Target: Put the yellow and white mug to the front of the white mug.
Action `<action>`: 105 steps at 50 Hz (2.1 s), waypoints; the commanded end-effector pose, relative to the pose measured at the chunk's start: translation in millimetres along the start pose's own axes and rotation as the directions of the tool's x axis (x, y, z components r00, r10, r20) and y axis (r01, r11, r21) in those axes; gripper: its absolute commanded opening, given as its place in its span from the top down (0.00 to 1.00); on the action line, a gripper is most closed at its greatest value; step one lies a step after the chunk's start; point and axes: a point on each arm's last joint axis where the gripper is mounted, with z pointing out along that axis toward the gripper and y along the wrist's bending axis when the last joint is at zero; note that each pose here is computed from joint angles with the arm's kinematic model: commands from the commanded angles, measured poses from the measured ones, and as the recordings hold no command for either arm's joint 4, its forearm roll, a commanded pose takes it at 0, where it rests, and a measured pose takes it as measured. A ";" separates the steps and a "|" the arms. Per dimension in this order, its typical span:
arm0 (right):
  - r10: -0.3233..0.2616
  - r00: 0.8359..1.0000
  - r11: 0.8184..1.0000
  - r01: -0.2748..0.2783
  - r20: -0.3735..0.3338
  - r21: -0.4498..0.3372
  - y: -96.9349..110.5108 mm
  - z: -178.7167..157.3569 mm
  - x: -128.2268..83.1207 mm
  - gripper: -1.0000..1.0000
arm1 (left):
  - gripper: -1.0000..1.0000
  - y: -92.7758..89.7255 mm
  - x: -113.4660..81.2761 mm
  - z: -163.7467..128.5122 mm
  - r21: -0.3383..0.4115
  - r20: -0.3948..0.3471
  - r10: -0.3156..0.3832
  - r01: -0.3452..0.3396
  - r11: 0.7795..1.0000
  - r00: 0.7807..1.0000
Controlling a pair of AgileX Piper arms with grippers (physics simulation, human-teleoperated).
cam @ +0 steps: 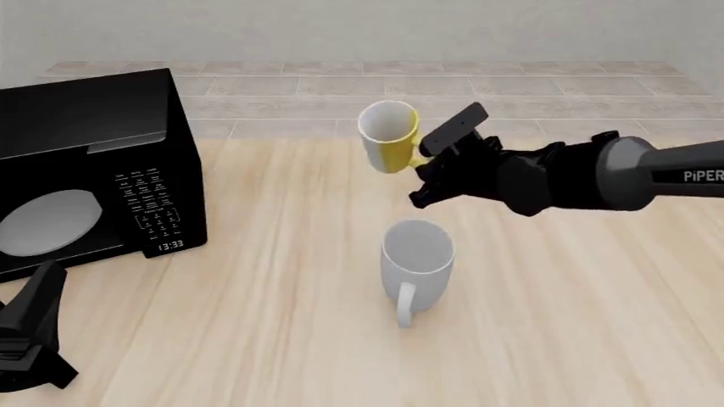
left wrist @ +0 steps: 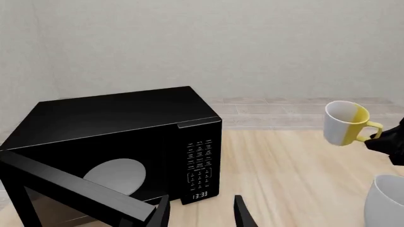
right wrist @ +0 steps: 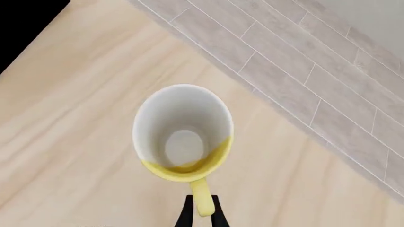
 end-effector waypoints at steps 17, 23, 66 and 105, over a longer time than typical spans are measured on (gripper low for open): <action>0.099 0.995 0.993 -0.096 -0.034 0.075 -28.0 8.9 30.4 1.00 | 0.00 0.0 0.0 0.0 0.000 0.000 0.000 0.000 1.000 1.000; 0.117 0.993 0.990 -0.114 -0.035 0.086 -30.8 9.3 36.1 1.00 | 0.00 0.0 0.0 0.0 0.000 0.000 0.000 0.000 1.000 1.000; 0.189 0.978 0.979 -0.181 -0.093 0.089 -24.4 37.2 76.3 1.00 | 0.00 0.0 0.0 0.0 0.000 0.000 0.000 0.000 1.000 1.000; 0.220 0.966 0.973 -0.208 -0.138 0.097 -25.6 52.2 95.8 0.00 | 0.00 0.0 0.0 0.0 0.000 0.000 0.000 0.000 1.000 1.000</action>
